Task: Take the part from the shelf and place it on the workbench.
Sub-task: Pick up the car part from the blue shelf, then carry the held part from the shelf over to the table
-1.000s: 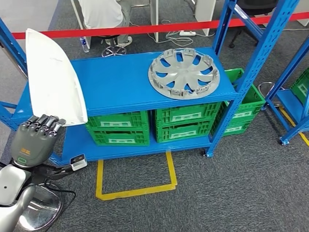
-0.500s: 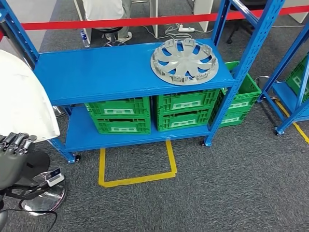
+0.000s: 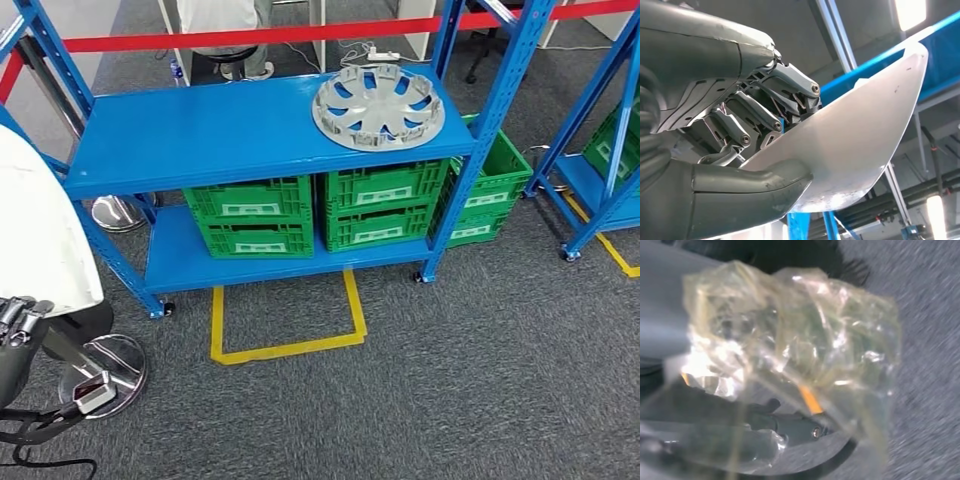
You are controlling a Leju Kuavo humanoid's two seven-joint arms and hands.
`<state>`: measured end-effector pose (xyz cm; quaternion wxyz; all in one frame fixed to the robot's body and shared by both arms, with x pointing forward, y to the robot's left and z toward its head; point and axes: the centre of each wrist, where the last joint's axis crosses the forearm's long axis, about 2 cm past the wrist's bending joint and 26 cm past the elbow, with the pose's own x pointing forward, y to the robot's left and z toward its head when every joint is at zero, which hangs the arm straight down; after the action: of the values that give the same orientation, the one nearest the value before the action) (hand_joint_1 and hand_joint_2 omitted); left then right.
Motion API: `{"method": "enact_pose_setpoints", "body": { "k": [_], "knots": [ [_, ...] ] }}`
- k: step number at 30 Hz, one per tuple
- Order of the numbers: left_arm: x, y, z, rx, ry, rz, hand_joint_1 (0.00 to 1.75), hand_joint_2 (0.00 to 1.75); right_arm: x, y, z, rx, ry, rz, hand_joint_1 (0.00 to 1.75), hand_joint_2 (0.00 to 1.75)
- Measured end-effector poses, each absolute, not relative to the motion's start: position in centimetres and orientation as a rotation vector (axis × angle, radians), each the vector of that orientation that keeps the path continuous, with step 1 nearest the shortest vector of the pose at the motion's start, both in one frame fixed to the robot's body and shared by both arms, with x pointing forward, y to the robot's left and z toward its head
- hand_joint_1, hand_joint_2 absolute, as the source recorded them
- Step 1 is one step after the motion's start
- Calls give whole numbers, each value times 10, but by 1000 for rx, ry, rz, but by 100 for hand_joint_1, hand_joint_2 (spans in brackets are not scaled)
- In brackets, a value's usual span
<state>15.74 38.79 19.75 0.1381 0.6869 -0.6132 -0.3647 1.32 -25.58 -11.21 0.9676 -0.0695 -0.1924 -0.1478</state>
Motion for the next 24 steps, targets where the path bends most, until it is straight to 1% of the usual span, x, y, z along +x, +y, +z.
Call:
{"method": "enact_pose_setpoints", "body": {
  "k": [8, 24],
  "knots": [
    [136, 394, 187, 1964, -1684, -1067, 175, 175, -1, -258, -112, -154, -300, -291, 0, 0],
    [136, 397, 180, 1928, -1654, -1008, 175, 175, 2, -258, -112, -155, -366, -332, 0, 0]
  ]
}}
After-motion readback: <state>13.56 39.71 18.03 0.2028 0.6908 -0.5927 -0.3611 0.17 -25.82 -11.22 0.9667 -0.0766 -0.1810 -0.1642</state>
